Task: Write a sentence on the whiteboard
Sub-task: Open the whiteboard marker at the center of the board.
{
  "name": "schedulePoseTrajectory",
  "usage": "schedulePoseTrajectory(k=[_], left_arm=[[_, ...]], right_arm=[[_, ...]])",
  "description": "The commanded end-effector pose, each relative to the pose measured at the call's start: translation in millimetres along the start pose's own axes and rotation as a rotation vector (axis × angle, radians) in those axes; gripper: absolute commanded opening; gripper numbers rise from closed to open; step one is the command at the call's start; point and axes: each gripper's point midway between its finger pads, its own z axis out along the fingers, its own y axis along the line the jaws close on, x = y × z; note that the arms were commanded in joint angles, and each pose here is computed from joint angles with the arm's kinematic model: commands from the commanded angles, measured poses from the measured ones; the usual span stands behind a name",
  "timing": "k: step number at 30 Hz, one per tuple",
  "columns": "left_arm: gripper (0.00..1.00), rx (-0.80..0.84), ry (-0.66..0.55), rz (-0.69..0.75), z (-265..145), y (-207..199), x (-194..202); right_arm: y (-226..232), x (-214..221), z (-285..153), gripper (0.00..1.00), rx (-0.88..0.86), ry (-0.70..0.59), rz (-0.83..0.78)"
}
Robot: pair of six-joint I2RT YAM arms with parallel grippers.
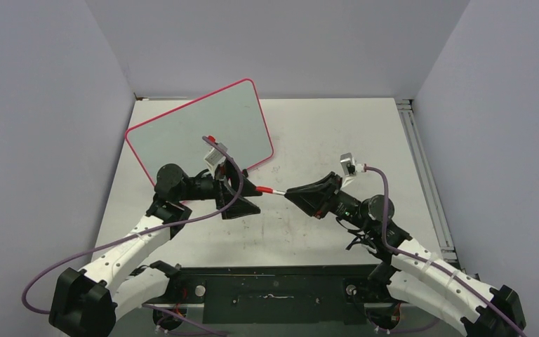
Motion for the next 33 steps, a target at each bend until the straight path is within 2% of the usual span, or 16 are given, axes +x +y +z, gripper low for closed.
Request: schedulePoseTrajectory(k=[1, 4, 9, 12, 19, 25, 30, 33], left_arm=[[0.85, 0.041, 0.005, 0.032, 3, -9, -4], [0.81, 0.04, 0.005, 0.029, 3, -9, -5], [0.61, 0.046, 0.011, 0.03, 3, -11, -4], [0.55, 0.05, 0.014, 0.028, 3, -12, -4], [0.58, 0.058, 0.015, 0.031, 2, -15, -4], [0.49, 0.06, 0.014, 0.032, 2, -16, -5], [0.48, 0.061, 0.015, 0.028, 2, -15, -5], [0.43, 0.061, 0.015, 0.027, 2, -15, -4]], right_arm=[[39, -23, 11, 0.05, -0.143, -0.049, -0.063], [39, -15, 17, 0.05, -0.142, -0.015, -0.073], [39, -7, 20, 0.05, -0.139, 0.005, -0.076], [40, -6, 21, 0.05, -0.14, 0.008, -0.081], [38, -3, 19, 0.05, -0.111, 0.041, -0.113], [37, 0, 18, 0.05, -0.104, 0.059, -0.116], [38, 4, 20, 0.05, -0.116, 0.072, -0.115], [38, 5, 20, 0.05, -0.114, 0.072, -0.115]])
